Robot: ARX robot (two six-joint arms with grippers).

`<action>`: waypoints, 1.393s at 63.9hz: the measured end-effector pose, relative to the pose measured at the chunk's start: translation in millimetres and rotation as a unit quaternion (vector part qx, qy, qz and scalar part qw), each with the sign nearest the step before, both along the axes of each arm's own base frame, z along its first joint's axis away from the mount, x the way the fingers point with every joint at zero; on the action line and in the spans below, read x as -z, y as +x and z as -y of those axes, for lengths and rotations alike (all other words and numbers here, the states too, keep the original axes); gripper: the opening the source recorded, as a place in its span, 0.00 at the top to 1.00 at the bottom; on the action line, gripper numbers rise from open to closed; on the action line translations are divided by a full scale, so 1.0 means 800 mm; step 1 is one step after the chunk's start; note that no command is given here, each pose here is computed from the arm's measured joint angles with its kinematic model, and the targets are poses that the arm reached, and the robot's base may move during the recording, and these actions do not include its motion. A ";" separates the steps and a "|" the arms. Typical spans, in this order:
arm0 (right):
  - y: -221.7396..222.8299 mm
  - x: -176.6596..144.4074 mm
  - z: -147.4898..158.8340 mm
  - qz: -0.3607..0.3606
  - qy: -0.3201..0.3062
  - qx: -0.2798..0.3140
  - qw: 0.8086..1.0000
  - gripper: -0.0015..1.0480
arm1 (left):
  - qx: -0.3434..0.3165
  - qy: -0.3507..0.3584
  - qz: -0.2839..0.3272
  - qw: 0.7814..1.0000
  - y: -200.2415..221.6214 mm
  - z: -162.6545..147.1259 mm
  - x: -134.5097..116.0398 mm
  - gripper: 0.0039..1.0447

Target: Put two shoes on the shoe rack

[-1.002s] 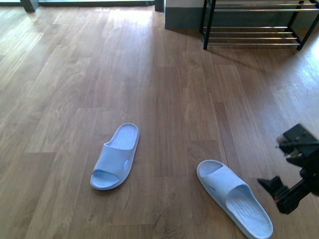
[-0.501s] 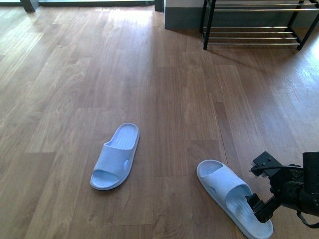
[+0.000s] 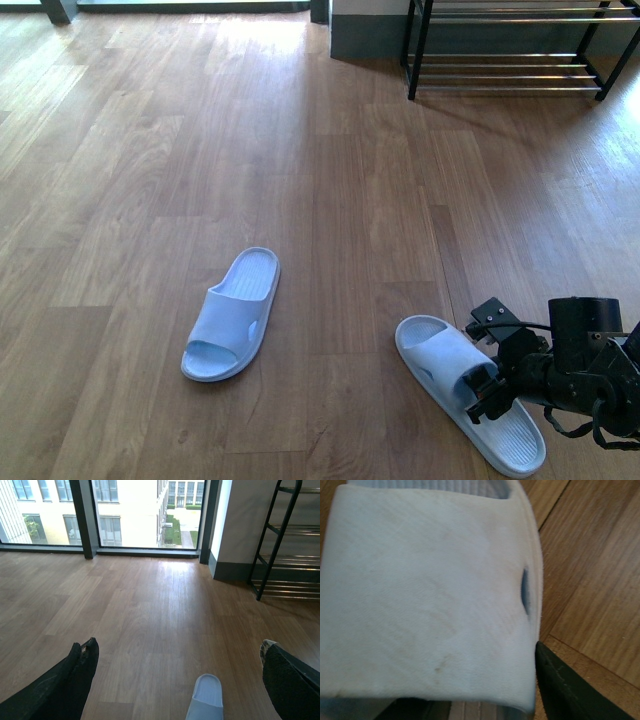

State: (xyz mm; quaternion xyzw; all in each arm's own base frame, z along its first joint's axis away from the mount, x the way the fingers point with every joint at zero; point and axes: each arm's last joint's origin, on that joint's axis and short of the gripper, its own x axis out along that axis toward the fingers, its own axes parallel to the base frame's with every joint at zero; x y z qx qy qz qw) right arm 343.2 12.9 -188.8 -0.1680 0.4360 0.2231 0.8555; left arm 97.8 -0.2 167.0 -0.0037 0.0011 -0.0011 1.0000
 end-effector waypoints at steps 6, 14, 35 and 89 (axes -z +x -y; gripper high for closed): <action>0.002 -0.001 0.000 0.005 0.004 0.009 1.000 0.73 | 0.000 0.000 0.000 1.000 0.000 0.000 0.000 0.09; -0.001 -0.007 0.002 0.012 0.014 0.026 1.000 0.89 | 0.000 0.000 0.000 1.000 0.000 0.000 0.000 0.09; 0.002 -0.114 0.003 0.107 0.058 0.103 0.987 0.98 | 0.000 0.000 0.000 1.000 0.000 0.000 0.000 0.09; -0.159 -0.444 -0.006 0.246 0.227 0.103 0.937 0.98 | 0.000 0.000 0.000 1.000 0.000 0.000 0.000 0.09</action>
